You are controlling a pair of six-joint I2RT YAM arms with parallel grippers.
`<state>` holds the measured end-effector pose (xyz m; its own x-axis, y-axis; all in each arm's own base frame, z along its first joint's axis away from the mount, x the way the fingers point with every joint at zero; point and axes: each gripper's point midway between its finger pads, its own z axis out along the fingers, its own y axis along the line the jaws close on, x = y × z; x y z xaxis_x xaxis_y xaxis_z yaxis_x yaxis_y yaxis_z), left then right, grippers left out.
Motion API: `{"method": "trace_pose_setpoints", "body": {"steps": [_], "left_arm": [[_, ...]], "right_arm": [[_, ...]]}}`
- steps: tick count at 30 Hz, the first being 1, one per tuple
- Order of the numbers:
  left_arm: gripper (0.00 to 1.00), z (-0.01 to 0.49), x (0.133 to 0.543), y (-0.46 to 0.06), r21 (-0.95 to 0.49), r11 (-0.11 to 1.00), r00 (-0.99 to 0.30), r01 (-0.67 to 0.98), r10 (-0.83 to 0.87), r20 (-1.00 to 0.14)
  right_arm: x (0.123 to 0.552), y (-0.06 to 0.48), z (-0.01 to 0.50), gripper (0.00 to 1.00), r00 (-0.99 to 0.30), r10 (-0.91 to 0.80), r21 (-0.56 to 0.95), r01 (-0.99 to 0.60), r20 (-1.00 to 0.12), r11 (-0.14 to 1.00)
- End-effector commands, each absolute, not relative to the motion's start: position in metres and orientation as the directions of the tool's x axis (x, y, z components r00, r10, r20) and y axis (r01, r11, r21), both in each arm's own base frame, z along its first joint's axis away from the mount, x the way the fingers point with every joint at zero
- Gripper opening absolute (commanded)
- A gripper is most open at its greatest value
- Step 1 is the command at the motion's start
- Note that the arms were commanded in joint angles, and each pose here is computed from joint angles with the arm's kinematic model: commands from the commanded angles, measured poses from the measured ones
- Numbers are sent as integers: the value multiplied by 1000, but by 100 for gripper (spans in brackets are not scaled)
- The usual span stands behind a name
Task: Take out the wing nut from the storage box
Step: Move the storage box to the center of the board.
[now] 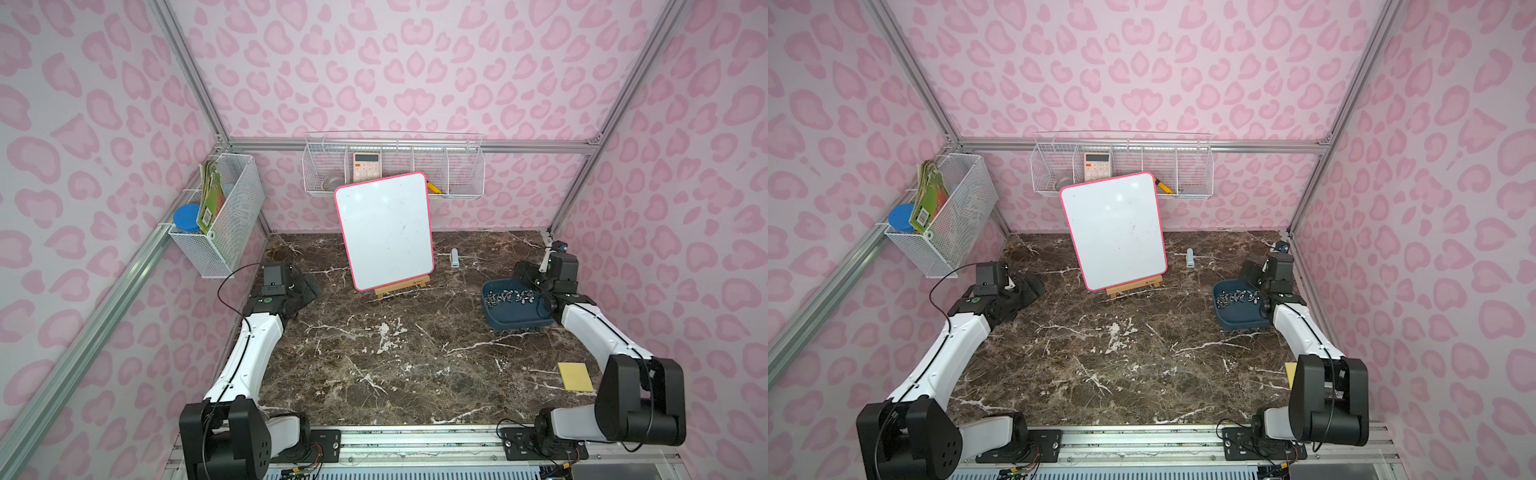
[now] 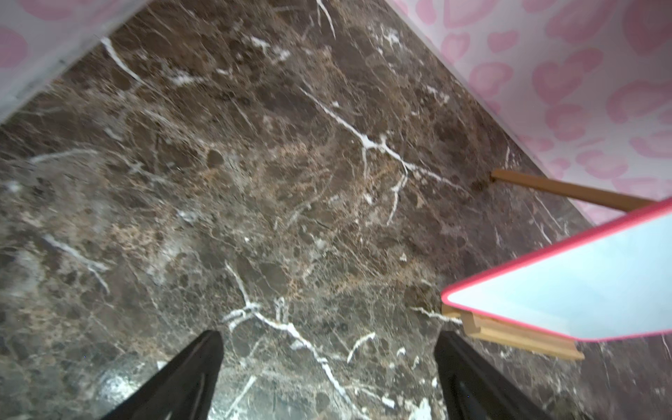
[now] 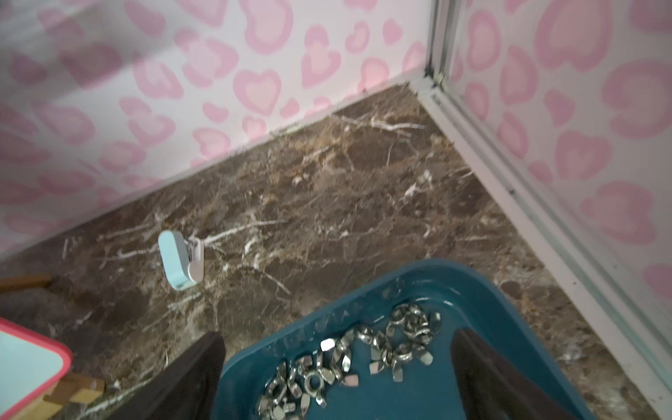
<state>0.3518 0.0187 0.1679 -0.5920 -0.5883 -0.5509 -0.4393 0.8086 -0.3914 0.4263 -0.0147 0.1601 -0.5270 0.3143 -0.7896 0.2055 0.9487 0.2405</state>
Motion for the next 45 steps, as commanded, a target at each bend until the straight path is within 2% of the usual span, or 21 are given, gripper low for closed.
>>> {"method": "trace_pose_setpoints", "body": {"steps": [1, 7, 13, 21, 34, 35, 42, 45], "left_arm": [[95, 164, 347, 2, -399, 823, -635, -404, -566, -526], [95, 162, 350, -11, -396, 835, -665, -383, -546, -509], [95, 164, 350, -15, -397, 837, -676, -377, -541, -500], [95, 167, 344, -16, -397, 838, -676, -373, -539, -503], [96, 174, 321, -13, -382, 842, -666, -381, -537, -518], [96, 176, 319, -12, -381, 842, -664, -380, -536, -522], [96, 183, 304, -7, -363, 846, -656, -392, -533, -534], [97, 185, 298, -7, -362, 845, -655, -394, -535, -534]], "right_arm": [[411, -1, 124, 95, -666, 308, 231, 205, -680, 951], [397, 48, 89, 86, -776, 195, 155, 126, -600, 980], [371, 103, 71, 91, -820, 105, 156, 20, -562, 988], [351, 154, 56, 87, -857, 39, 188, -68, -514, 980], [333, 274, 50, 87, -857, -141, 190, -266, -495, 945], [332, 285, 50, 83, -854, -155, 192, -282, -496, 940], [316, 350, 40, 73, -823, -291, 160, -412, -487, 897], [308, 374, 37, 65, -802, -345, 134, -460, -488, 878]]}}
